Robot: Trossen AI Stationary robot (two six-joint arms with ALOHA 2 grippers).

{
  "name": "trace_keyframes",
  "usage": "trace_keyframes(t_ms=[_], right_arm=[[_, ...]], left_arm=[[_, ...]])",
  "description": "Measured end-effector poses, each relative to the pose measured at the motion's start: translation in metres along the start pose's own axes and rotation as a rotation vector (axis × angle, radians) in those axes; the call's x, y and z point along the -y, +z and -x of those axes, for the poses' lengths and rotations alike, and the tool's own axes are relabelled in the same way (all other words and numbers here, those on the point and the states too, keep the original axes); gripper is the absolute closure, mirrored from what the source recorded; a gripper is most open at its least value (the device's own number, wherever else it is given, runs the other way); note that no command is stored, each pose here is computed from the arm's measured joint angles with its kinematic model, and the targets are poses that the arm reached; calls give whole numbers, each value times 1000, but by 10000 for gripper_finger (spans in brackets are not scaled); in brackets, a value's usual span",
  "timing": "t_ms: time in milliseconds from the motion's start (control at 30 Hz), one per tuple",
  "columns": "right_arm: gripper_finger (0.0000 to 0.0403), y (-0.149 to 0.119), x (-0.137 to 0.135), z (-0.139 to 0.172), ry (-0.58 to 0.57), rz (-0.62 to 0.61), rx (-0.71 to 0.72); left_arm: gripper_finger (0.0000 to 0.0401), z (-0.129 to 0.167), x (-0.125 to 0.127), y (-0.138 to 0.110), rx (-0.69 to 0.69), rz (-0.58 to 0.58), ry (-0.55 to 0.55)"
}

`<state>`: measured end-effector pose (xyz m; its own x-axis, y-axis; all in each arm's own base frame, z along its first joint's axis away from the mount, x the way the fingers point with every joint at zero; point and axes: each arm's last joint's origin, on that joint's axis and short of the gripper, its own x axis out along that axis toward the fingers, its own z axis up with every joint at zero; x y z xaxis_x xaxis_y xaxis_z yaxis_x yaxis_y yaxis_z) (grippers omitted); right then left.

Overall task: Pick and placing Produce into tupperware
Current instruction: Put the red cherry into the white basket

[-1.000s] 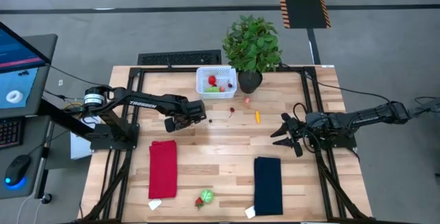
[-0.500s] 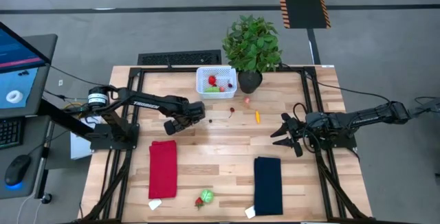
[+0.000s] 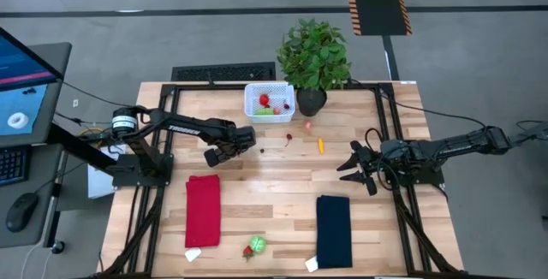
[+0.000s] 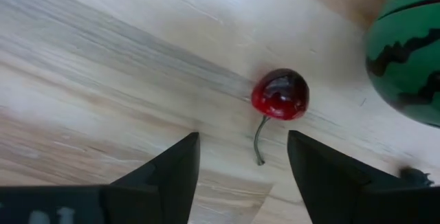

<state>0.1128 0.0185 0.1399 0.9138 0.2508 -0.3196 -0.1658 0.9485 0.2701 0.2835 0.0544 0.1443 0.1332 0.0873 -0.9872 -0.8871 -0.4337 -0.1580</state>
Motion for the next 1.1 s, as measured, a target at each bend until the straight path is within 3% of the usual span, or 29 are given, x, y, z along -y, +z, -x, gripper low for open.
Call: trace_keyframes(t_ms=[567,1100], right_arm=[[222,0,0,0,0,0,0],[222,0,0,0,0,0,0]], left_arm=[[391,-14,-1,-2,-15,-23,65],[401,-7,-1,-2,-58,-62,42]])
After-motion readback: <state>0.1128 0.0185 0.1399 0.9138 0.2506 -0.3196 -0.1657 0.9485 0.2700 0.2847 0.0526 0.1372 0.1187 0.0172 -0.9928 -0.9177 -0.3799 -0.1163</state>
